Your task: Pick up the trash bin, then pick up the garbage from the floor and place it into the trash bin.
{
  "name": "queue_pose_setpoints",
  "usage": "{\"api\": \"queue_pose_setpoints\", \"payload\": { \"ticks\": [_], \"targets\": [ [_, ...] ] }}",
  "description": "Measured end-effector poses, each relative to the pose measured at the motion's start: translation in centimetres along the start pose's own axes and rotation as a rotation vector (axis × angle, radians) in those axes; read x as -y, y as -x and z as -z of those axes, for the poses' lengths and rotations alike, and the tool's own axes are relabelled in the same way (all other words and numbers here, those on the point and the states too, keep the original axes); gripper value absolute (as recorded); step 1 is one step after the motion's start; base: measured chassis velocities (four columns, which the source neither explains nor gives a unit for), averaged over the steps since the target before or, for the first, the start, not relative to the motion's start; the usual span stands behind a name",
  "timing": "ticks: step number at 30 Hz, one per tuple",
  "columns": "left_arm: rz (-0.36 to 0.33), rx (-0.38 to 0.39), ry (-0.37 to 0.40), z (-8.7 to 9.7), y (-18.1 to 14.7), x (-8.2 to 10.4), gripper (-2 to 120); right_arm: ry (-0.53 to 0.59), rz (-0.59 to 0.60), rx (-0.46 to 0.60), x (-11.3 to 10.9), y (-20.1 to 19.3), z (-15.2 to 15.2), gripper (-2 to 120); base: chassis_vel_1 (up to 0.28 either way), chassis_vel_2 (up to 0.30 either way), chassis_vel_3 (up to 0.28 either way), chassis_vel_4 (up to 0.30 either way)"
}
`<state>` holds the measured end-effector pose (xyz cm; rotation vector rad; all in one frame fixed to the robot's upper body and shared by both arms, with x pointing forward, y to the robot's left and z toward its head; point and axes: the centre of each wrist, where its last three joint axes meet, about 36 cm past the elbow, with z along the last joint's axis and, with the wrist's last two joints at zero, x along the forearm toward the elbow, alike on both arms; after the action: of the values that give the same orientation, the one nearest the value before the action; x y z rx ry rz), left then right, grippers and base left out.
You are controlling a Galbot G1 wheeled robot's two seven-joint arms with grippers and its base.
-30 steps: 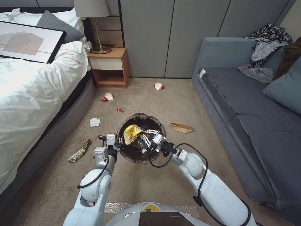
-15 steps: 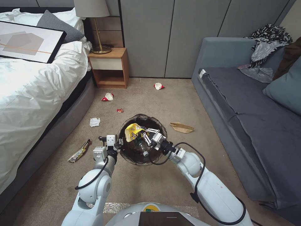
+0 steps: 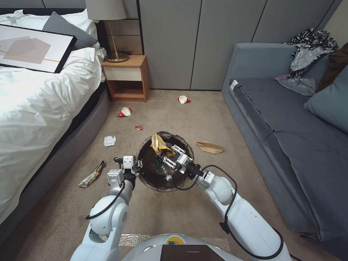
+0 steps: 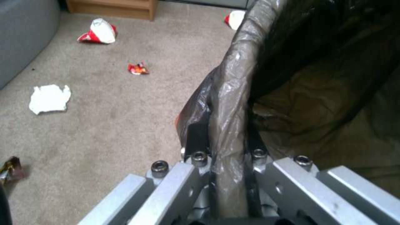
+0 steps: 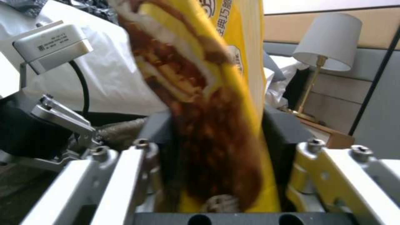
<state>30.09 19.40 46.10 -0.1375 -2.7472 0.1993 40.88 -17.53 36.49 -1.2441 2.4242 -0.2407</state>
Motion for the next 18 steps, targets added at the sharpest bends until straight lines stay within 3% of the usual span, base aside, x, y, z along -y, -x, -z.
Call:
{"api": "queue_pose_setpoints", "payload": {
  "ticks": [2, 13, 18],
  "targets": [
    [0.000, -0.004, 0.000, 0.01, -0.01, 0.00, 0, 0.000, 0.001, 0.001, -0.03, -0.01, -0.02, 58, 0.000, 0.000, 0.000, 0.000],
    [-0.002, -0.008, -0.001, 0.18, -0.11, 0.06, 0, -0.010, 0.005, -0.004, 0.38, -0.31, 0.02, 97, 0.000, 0.000, 0.000, 0.000],
    [-0.003, -0.009, -0.002, 0.22, -0.13, 0.08, 0, -0.009, 0.006, -0.002, 0.36, -0.20, 0.07, 100, 0.000, 0.000, 0.000, 0.000]
  ]
}}
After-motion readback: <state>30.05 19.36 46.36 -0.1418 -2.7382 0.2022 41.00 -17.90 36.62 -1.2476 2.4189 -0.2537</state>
